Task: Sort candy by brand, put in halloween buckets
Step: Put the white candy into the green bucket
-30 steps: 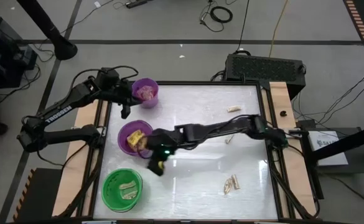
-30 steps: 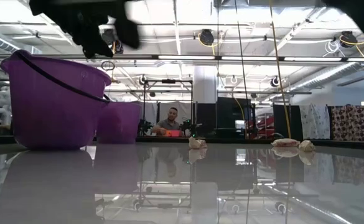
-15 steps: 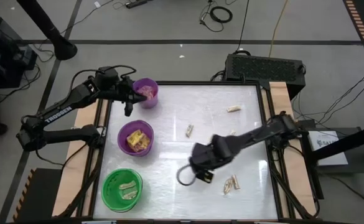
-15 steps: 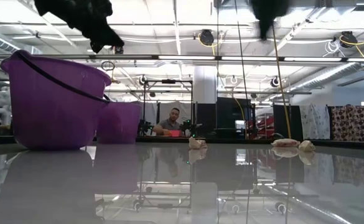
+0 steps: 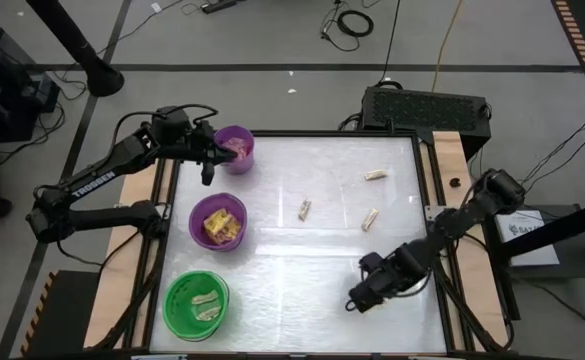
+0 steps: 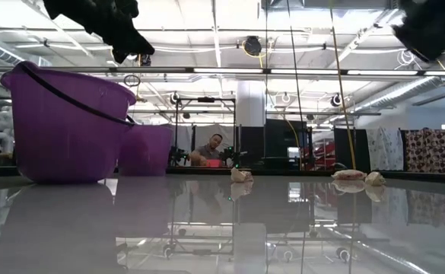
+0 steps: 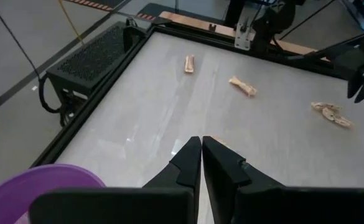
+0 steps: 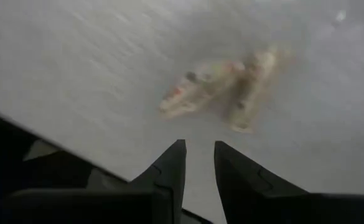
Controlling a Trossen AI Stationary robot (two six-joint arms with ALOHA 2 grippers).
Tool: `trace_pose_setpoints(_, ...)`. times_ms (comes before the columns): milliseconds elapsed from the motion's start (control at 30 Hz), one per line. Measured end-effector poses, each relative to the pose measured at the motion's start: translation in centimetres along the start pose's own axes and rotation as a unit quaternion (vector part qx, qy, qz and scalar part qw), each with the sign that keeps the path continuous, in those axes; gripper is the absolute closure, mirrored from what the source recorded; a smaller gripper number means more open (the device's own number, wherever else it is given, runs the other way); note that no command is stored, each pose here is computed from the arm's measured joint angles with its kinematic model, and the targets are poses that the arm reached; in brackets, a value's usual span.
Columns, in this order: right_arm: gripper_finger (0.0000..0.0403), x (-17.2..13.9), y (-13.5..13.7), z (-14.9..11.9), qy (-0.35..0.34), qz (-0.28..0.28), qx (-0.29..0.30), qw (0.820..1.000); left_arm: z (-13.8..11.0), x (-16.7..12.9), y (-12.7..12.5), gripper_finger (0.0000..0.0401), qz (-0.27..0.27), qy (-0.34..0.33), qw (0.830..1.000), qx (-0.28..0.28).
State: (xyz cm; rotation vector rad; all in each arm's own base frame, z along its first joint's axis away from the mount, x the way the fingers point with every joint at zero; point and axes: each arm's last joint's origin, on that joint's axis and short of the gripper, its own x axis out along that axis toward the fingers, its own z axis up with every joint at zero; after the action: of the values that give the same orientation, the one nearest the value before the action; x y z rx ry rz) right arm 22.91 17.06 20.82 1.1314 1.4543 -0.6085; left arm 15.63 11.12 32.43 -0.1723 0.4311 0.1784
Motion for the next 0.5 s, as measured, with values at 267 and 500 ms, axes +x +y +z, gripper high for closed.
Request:
trace_pose_setpoints(267, 0.0326, 1.5, -1.6, -1.7, 0.01, -0.035, 0.038, 0.999, 0.0, 0.0, 0.0, 0.0378, 0.007, 0.001, 1.0, -0.001)
trace_pose_setpoints(500, 0.0326, 3.2, -2.8, -2.4, -0.002, -0.038, -0.008, 0.999, 0.0, 0.0, 0.0, 0.0378, 0.007, 0.002, 1.0, -0.001)
